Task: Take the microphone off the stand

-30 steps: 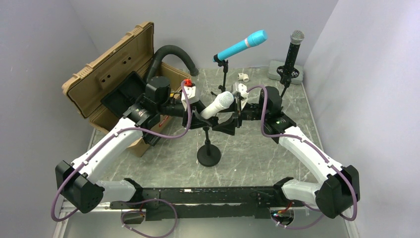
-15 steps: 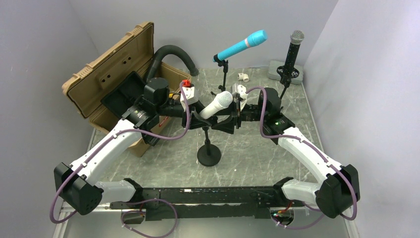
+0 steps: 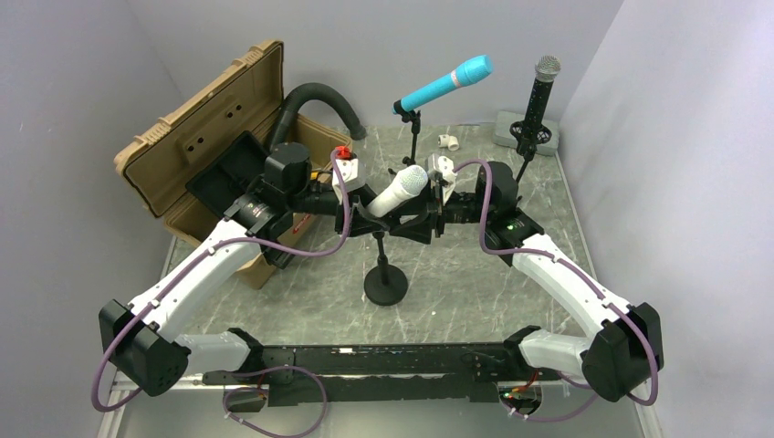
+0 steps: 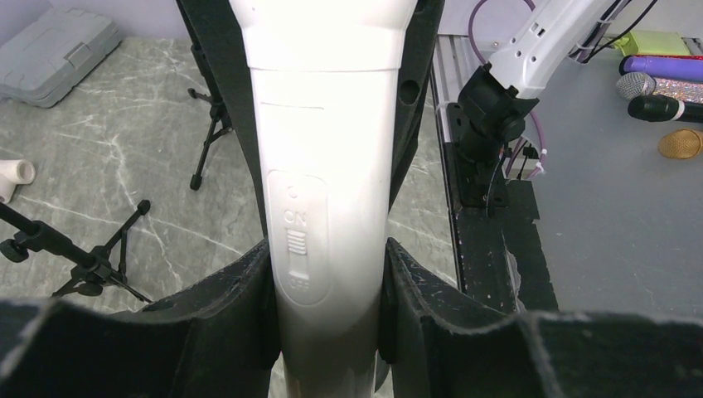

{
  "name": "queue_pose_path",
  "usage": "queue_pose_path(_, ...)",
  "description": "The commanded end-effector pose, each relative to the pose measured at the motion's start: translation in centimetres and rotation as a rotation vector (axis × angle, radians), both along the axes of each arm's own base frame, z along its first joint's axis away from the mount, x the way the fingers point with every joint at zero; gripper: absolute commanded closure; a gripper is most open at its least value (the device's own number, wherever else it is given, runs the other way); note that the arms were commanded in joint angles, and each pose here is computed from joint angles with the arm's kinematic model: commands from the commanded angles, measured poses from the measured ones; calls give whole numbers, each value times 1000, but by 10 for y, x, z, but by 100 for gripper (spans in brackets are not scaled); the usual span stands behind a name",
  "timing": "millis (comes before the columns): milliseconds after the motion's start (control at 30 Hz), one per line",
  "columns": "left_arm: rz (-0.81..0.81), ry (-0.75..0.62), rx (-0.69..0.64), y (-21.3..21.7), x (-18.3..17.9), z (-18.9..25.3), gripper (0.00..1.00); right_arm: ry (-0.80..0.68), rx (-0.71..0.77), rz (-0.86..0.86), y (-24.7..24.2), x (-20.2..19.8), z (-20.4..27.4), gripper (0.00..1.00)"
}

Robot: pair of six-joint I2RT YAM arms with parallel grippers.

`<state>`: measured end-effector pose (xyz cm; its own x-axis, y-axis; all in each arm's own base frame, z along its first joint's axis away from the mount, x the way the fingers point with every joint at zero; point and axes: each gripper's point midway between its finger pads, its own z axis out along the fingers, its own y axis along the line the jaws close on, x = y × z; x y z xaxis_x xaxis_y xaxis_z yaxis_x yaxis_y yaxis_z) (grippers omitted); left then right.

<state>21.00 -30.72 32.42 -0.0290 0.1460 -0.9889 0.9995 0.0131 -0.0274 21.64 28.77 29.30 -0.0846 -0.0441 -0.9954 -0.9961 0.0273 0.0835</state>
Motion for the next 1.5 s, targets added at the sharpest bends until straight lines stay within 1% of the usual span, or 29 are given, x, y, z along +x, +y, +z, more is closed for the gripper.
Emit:
queue_pose_path(0,-34,-63,-53,2,-12,29,50,-77,9,-22,-2,4,7,50)
queue_pose_path(67,-25,-67,-54,1,-10,34,40,-79,8,-19,-2,3,6,50)
queue_pose_path(167,-11,-76,-58,1,-6,41,29,-77,6,-17,-2,2,4,51)
queue_pose_path(267,-6,-83,-60,0,-5,47,21,-78,7,-18,-2,3,5,51)
queue_pose_path(367,2,-88,-58,0,-3,50,17,-77,6,-17,-3,2,3,52)
queue_pose_path(467,18,-99,-60,1,0,55,16,-79,6,-18,-3,2,3,52)
queue_pose_path(667,65,-106,-60,-4,7,67,21,-84,6,-24,-4,3,5,52)
queue_pose_path(833,89,-90,-49,-10,7,70,23,-84,3,-28,-3,4,4,52)
queue_pose_path(1033,161,-58,-30,-13,12,65,30,-80,0,-35,-3,7,3,52)
queue_pose_path(1100,192,-39,-24,-14,16,63,33,-78,-1,-37,-3,8,3,52)
queue_pose_path(1200,232,-11,-23,-14,21,61,40,-76,-2,-41,-4,9,3,52)
queue_pose_path(1333,251,18,-27,-18,22,63,49,-75,-5,-48,-4,11,3,52)
queue_pose_path(1467,234,29,-22,-23,19,60,52,-75,-5,-53,-5,13,3,52)
